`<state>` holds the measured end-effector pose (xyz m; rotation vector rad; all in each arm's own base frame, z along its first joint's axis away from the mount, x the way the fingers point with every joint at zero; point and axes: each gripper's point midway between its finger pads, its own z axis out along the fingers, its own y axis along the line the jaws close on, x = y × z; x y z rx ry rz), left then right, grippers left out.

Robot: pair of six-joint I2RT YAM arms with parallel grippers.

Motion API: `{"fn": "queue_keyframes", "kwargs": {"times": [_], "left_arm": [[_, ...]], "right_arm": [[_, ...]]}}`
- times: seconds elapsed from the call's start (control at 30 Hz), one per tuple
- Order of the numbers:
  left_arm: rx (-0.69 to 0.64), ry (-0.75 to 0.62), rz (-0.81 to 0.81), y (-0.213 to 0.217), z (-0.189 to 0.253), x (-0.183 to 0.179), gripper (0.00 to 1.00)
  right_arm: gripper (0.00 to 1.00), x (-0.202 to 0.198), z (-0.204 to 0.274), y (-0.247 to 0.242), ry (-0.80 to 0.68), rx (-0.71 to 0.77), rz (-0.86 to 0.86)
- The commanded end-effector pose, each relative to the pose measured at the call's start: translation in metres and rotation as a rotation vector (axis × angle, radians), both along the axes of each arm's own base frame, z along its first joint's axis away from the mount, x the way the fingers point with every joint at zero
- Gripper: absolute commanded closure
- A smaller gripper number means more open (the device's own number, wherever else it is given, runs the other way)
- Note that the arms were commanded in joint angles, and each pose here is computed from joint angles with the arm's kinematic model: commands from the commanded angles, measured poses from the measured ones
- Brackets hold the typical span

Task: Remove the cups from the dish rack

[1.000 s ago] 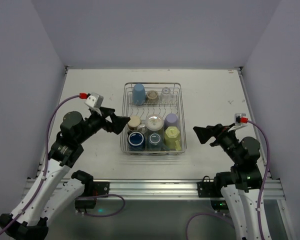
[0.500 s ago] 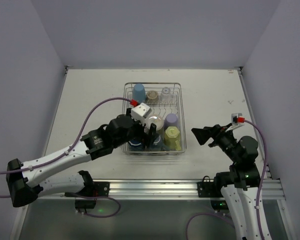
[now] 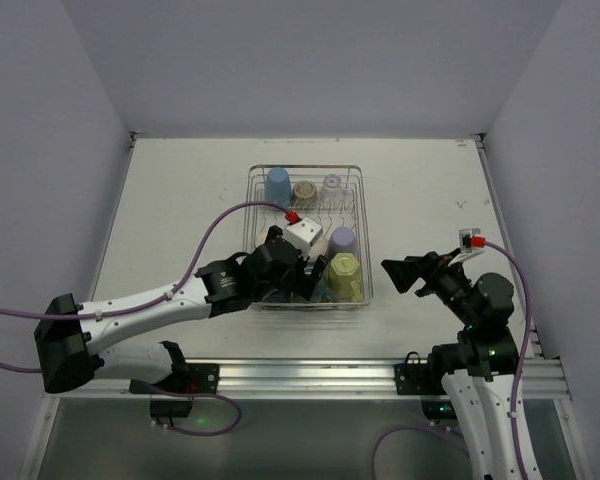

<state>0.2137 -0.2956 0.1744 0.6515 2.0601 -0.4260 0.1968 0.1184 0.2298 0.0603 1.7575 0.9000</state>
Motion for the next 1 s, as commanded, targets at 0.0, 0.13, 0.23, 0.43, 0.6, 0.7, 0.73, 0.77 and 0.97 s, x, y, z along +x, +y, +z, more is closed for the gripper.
{"fn": "queue_keyframes", "kwargs": {"times": [0.0,0.13,0.23,0.43,0.6,0.7,0.73,0.77,0.97], "left_arm": [[-0.086,0.002,0.041,-0.012,0.006,0.002,0.07],[-0.123,0.042,0.076,-0.016,-0.003,-0.002,0.09],[-0.139,0.058,0.105,-0.018,-0.007,-0.002,0.1],[-0.121,0.052,0.169,-0.014,-0.017,0.003,0.1],[-0.088,0.057,0.187,-0.015,-0.031,0.006,0.09],[-0.075,0.064,0.194,-0.015,-0.038,0.006,0.09],[-0.074,0.066,0.195,-0.015,-0.039,0.005,0.09],[-0.075,0.066,0.196,-0.016,-0.04,0.006,0.1],[-0.064,0.068,0.2,-0.019,-0.048,0.007,0.11]], "right_arm": [[0.12,-0.003,0.001,0.004,-0.008,-0.001,0.031],[0.13,-0.003,-0.001,0.005,0.0,0.003,0.04],[0.13,-0.003,-0.003,0.006,0.007,0.004,0.045],[0.13,-0.004,-0.003,0.007,0.009,0.008,0.052],[0.13,-0.004,-0.004,0.008,0.013,0.009,0.056],[0.13,-0.004,-0.006,0.008,0.016,0.008,0.056],[0.13,-0.004,-0.007,0.008,0.016,0.007,0.057],[0.13,-0.003,-0.007,0.007,0.016,0.006,0.055],[0.13,-0.004,-0.009,0.007,0.018,0.005,0.055]]}}
